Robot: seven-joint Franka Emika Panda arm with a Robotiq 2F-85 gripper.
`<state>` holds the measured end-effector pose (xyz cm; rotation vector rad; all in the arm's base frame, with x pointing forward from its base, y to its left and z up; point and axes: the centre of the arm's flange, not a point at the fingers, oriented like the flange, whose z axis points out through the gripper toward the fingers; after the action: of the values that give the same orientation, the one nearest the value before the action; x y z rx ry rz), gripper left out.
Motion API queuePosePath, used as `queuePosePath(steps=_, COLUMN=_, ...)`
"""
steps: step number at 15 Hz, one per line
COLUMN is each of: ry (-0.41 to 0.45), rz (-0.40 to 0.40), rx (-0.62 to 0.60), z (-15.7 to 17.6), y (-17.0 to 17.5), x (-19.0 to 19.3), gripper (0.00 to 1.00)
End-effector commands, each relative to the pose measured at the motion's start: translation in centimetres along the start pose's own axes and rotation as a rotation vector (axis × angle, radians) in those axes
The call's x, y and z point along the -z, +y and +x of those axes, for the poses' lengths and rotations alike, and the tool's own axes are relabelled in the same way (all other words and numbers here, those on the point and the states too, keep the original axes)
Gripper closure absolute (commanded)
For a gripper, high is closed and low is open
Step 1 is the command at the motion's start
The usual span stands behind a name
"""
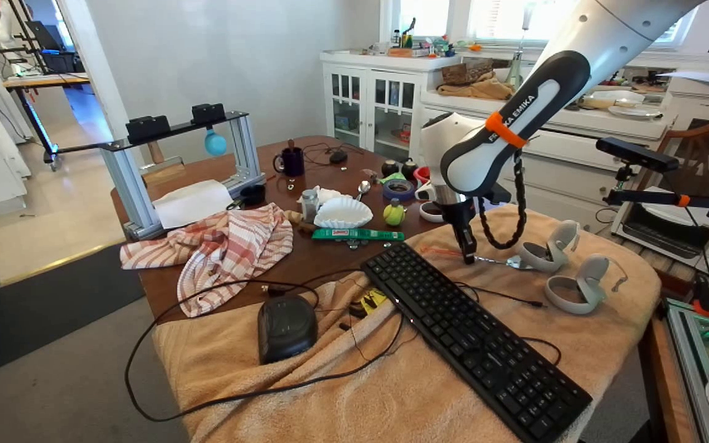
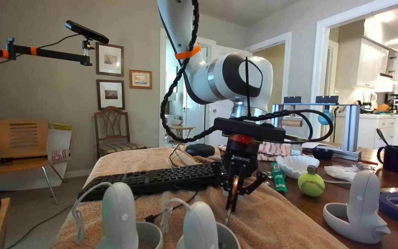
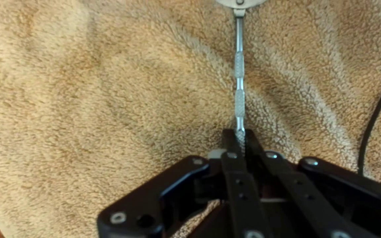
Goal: Move the gray objects off the orange towel using the spatula
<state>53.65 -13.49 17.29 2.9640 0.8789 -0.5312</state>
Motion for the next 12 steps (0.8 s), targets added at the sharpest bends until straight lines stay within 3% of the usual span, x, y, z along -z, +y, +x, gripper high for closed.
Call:
queuePosePath(steps=1, ry=-0.051, rz=-0.015, rx=0.044, z=0.46, y=0.23, x=-1.36, gripper=0.98)
queuePosePath(steps=12, ry=-0.056, rz=-0.036, rx=0.060, z=0.65, y=0.09, x=-1.54, gripper=0.98)
